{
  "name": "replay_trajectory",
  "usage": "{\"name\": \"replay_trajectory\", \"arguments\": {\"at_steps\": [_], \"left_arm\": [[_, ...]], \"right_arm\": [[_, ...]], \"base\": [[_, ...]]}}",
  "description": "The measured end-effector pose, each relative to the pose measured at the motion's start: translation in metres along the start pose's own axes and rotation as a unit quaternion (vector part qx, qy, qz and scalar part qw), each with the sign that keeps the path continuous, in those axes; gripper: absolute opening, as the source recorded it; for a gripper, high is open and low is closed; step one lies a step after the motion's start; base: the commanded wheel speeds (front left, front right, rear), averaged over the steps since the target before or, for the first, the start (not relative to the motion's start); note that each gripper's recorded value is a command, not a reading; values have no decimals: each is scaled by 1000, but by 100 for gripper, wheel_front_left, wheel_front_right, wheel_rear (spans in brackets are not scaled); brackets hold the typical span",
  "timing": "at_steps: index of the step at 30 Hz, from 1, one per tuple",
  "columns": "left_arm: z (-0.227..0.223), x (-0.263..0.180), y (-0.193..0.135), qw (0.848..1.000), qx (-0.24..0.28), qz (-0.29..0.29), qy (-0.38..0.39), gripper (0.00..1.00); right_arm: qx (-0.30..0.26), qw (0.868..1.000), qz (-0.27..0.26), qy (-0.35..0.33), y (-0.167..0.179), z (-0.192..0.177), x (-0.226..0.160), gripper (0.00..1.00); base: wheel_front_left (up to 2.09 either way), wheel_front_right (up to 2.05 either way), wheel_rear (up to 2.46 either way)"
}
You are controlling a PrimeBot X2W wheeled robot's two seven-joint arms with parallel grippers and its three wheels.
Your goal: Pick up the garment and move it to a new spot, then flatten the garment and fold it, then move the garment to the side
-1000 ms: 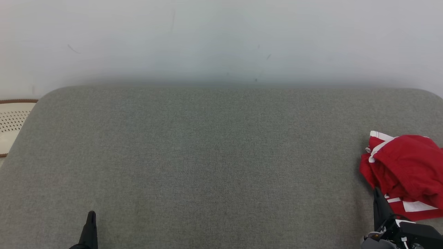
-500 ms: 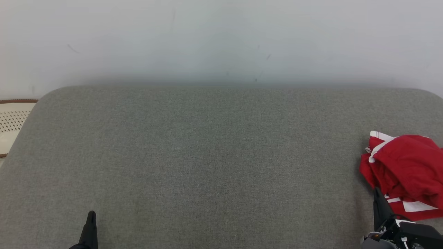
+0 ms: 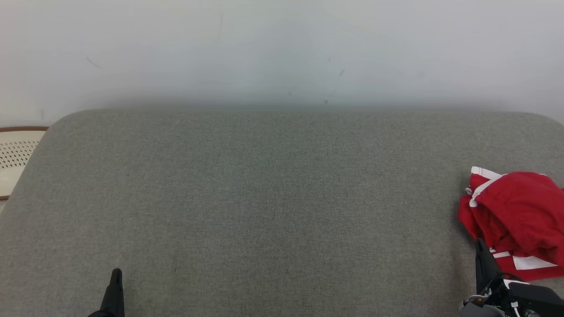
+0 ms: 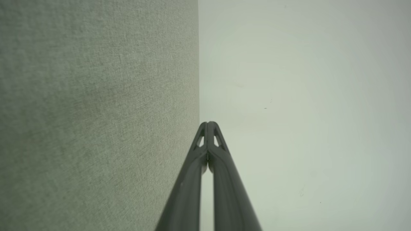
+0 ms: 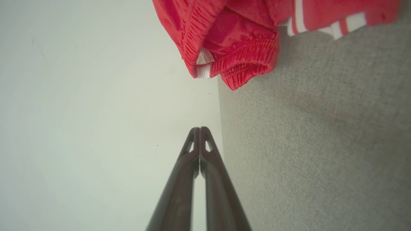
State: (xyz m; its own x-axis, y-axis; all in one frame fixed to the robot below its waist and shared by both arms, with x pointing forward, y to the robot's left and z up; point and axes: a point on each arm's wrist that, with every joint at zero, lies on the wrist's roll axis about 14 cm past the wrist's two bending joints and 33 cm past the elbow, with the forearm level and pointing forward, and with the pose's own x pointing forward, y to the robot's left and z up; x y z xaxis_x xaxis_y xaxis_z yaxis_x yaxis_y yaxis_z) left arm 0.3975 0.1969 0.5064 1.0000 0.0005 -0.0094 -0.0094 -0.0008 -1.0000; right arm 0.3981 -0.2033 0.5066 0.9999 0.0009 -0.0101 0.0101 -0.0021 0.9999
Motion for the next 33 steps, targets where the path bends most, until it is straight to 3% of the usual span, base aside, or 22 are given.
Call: {"name": "replay_trajectory", "arguments": {"at_steps": [33], "left_arm": [[0,0,0,1000,0,0,0,0]], "right_arm": [[0,1000,0,0,0,0,0,0]], "base": [[0,0,0]]}}
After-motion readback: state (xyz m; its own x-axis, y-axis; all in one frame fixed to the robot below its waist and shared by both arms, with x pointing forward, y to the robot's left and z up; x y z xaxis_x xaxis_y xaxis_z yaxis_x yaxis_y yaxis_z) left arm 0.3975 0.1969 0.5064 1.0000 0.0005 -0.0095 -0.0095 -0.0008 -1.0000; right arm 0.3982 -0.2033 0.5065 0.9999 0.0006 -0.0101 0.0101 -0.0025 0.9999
